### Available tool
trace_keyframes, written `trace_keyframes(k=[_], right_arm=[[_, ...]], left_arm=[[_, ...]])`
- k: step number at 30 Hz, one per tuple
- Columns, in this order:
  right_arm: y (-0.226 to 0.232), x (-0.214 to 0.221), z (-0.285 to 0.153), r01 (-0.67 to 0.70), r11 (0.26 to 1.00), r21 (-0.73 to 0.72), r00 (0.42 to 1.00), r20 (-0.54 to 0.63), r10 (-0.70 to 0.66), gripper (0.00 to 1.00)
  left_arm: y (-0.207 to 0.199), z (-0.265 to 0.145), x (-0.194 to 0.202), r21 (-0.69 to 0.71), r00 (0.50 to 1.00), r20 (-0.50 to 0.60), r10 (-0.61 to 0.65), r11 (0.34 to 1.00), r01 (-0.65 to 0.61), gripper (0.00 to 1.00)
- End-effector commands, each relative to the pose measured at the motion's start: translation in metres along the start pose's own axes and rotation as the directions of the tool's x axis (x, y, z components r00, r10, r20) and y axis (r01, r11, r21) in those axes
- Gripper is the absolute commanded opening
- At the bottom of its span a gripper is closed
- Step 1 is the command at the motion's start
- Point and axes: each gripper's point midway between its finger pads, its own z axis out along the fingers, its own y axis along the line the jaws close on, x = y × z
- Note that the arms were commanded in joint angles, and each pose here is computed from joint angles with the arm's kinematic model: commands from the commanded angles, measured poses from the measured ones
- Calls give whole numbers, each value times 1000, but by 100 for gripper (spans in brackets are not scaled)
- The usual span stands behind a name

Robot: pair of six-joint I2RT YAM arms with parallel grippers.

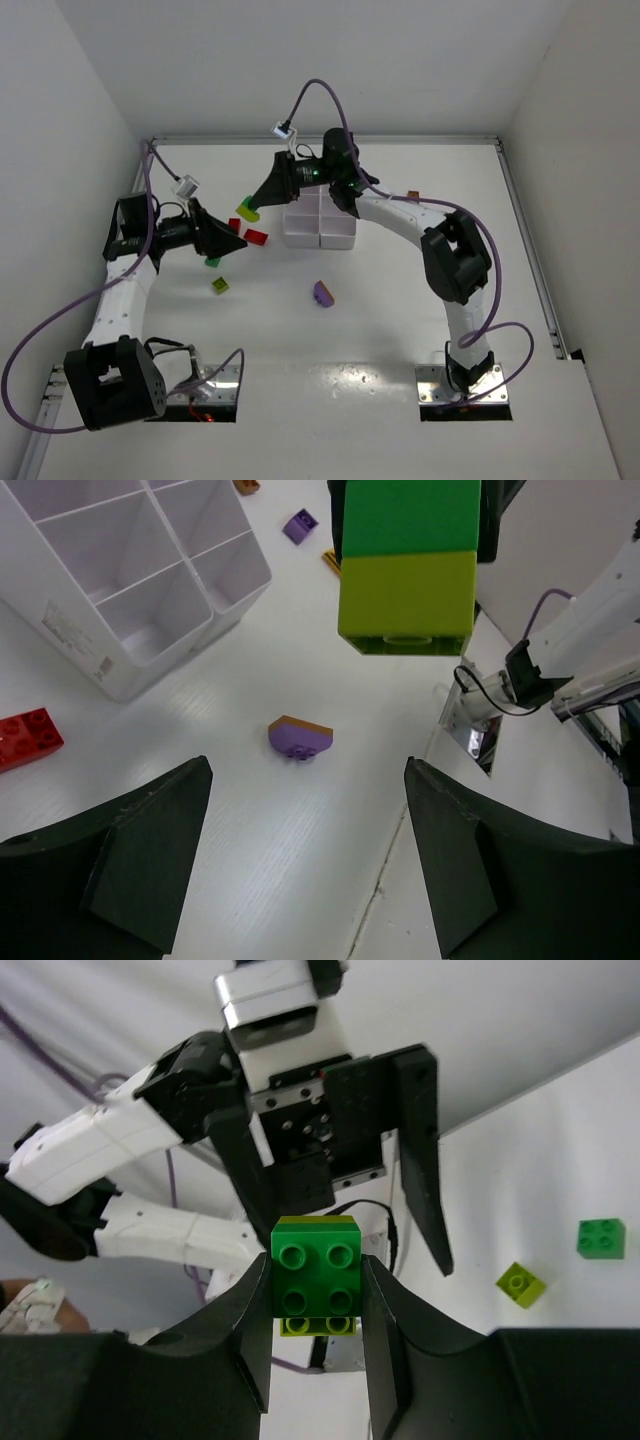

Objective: Sort the legos into containers by color

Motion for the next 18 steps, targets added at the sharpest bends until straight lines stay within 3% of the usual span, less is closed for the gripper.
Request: trace_keyframes(k=[1,6,18], right_arm=[[15,-4,-2,53,997,-64,999,-4,-54,0],[15,1,-3,50,996,-75,998,-21,-52,0],[21,17,6,46,992,-113,997,-62,-54,0]], left_arm=[[-14,-2,-29,99,993,39,116,988,-119,84],[-22,-2,-37,170,992,46,116,978,-122,83],[-31,-3,-50,185,989,51,137,972,-144,82]])
